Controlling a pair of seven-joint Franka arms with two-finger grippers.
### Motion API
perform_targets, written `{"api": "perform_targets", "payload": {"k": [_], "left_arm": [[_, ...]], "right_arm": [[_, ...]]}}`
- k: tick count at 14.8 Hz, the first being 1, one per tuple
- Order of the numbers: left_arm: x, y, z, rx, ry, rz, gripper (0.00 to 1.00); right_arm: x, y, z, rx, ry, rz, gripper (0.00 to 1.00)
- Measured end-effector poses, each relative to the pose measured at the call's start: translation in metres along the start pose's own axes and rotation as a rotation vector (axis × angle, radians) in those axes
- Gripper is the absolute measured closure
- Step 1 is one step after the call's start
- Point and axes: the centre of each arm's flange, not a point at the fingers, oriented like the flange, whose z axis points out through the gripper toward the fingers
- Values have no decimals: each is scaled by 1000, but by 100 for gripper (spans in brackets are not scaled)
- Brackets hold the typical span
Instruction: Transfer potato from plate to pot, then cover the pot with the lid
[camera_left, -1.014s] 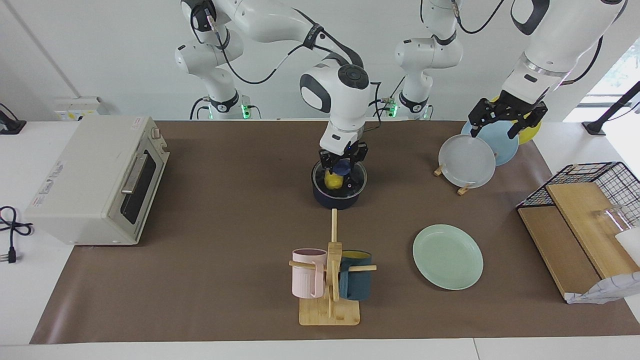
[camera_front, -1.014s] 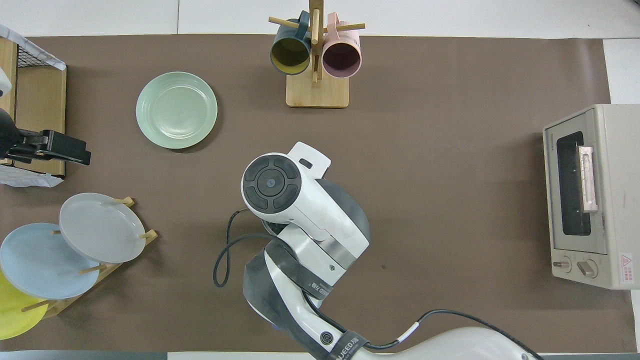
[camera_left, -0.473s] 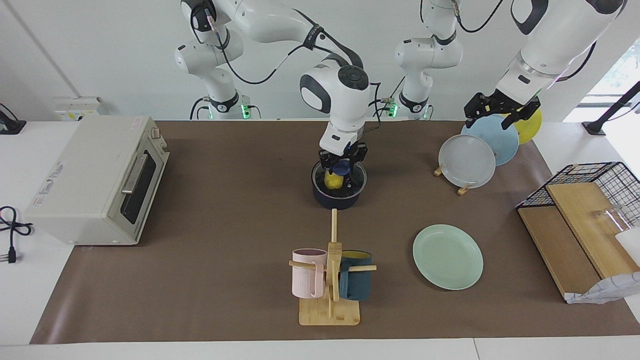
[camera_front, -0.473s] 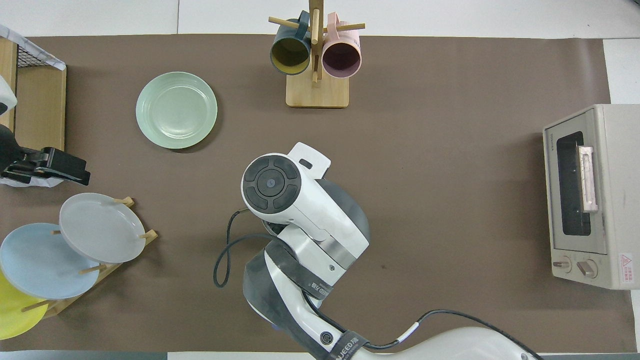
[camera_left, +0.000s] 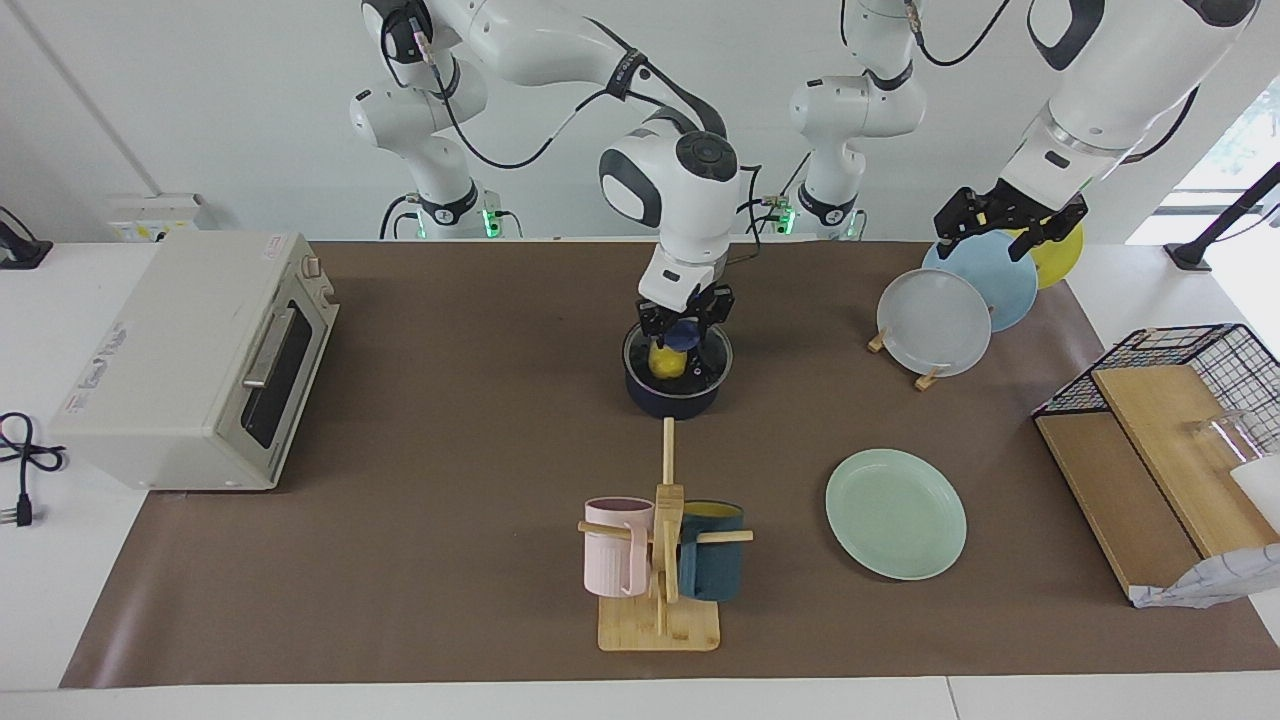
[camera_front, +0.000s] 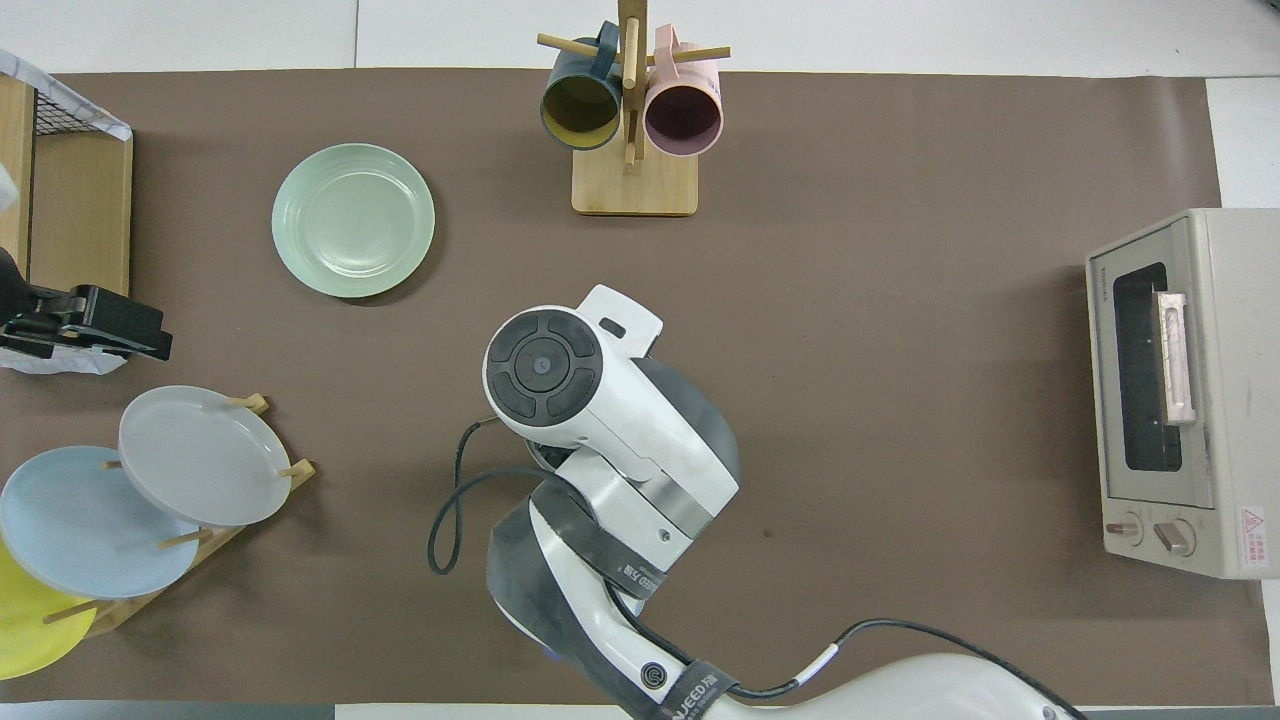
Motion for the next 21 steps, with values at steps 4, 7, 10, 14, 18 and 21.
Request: {"api": "perform_targets", "payload": {"k": [4,7,10,14,18,21], "left_arm": [[3,0,-3,1,33,0,0],[3,-3,-3,1,35,-8,0],[3,-7,-4,0,35,-15,0],[3,-7,-4,0,35,-15,0],[3,-7,-3,0,34,-15,0],[3,-7,-3,0,33,-15,0]], "right_arm": [[2,3,-1,0,1,5,34],[4,6,-2,-3,-1,12,34],[4,7,-4,0,-12,19,34],[3,5,-4,5,-15,18,34],[2,3,-3,7,-13,15,34],[2,1,-2,9,-11,12,34]]}}
